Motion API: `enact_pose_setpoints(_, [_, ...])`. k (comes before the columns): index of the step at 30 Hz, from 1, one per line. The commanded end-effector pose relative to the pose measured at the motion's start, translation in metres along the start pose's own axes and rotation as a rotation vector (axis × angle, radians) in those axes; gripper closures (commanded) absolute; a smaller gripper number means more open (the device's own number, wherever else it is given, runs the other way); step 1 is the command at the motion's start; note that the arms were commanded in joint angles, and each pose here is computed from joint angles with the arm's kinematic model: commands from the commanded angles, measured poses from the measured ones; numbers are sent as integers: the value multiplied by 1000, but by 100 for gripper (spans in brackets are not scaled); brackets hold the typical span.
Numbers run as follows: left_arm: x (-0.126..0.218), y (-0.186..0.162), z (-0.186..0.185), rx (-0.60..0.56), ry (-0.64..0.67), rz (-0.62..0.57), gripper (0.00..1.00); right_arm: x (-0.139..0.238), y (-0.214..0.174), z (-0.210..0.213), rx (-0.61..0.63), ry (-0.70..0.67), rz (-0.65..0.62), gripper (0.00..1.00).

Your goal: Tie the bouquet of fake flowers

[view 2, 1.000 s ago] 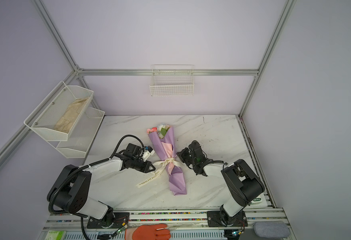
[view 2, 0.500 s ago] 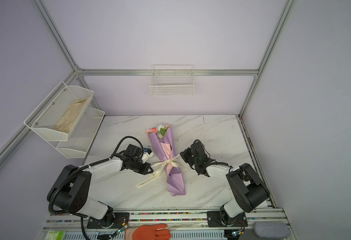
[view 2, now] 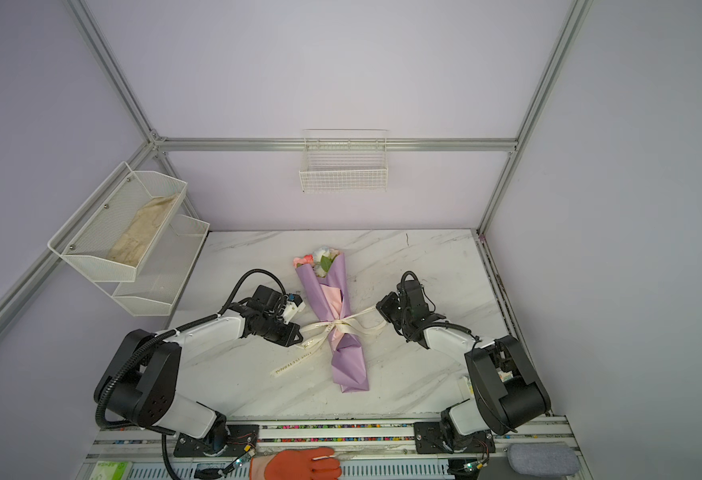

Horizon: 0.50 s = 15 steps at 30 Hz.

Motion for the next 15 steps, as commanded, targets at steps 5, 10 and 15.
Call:
enact_pose_setpoints(5, [27, 21, 14, -58, 220, 16, 100, 16, 30, -6, 54, -70, -82, 100])
enact_pose_setpoints(10, [27, 19, 19, -79, 277, 59, 100, 16, 33, -13, 66, -113, -99, 100])
enact_pose_setpoints(15, [21, 14, 24, -70, 296, 113, 100, 14, 36, -22, 89, -171, -131, 100])
Point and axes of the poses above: each gripper's point midway between its finger pads, its own x axis back along the fingers, its own z axis along the line the jaws close on, y = z × x, the point moved 9 cm from there along x, back along the fingers, and after that the axes turned 10 degrees about -x, right-handed, at the moved point
